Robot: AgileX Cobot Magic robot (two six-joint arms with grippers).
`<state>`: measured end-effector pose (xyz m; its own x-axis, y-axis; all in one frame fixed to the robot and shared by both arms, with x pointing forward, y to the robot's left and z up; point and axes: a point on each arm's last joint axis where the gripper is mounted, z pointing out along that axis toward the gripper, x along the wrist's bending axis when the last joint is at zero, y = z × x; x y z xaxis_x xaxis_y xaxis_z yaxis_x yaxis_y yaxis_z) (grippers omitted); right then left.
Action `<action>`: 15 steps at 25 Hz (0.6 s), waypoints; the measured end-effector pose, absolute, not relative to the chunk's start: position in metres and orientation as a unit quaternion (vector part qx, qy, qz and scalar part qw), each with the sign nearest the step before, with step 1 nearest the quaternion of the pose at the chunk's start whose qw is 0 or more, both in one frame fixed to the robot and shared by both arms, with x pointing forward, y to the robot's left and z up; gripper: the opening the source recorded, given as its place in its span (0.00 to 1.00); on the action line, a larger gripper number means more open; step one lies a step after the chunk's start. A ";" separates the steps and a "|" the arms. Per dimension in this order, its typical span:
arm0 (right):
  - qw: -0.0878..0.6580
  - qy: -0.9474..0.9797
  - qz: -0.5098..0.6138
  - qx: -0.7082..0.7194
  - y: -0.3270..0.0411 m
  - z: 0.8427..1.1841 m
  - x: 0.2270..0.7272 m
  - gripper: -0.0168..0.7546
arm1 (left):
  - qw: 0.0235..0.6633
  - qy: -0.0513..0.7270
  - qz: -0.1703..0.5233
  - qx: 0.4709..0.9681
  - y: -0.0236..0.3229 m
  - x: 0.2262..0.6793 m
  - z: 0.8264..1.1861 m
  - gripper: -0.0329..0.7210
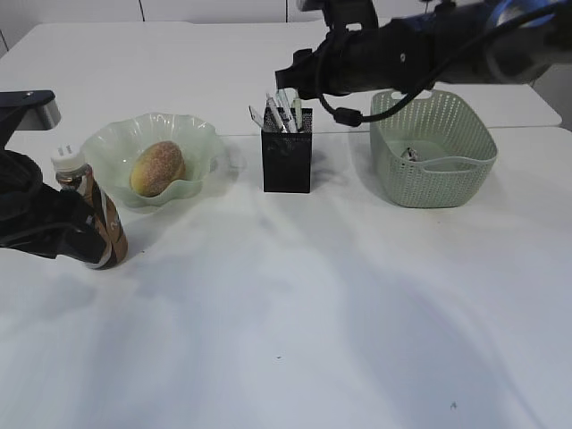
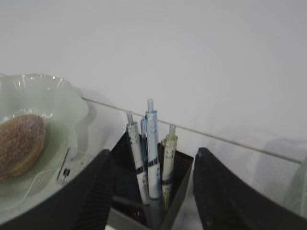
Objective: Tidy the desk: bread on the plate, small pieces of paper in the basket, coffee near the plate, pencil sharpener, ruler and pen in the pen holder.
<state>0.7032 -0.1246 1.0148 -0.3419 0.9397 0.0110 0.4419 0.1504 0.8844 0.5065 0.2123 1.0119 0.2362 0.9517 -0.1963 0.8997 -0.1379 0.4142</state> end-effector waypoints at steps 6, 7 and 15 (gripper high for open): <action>0.271 0.753 0.345 0.490 -0.138 1.056 0.672 0.58 | 0.207 0.608 0.057 0.765 0.215 0.504 1.010 0.57; 0.264 0.764 0.326 0.490 -0.142 1.065 0.663 0.58 | 0.204 0.606 0.057 0.766 0.215 0.504 1.010 0.57; 0.245 0.794 0.280 0.482 -0.159 1.115 0.620 0.58 | 0.213 0.592 0.079 0.773 0.220 0.491 1.031 0.57</action>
<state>0.6204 -0.1588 1.1149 -0.4163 0.9014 -0.1189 0.6276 0.3795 0.6798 0.4905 0.2204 1.0310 0.2865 0.9491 -0.1307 0.8823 -0.2082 0.4221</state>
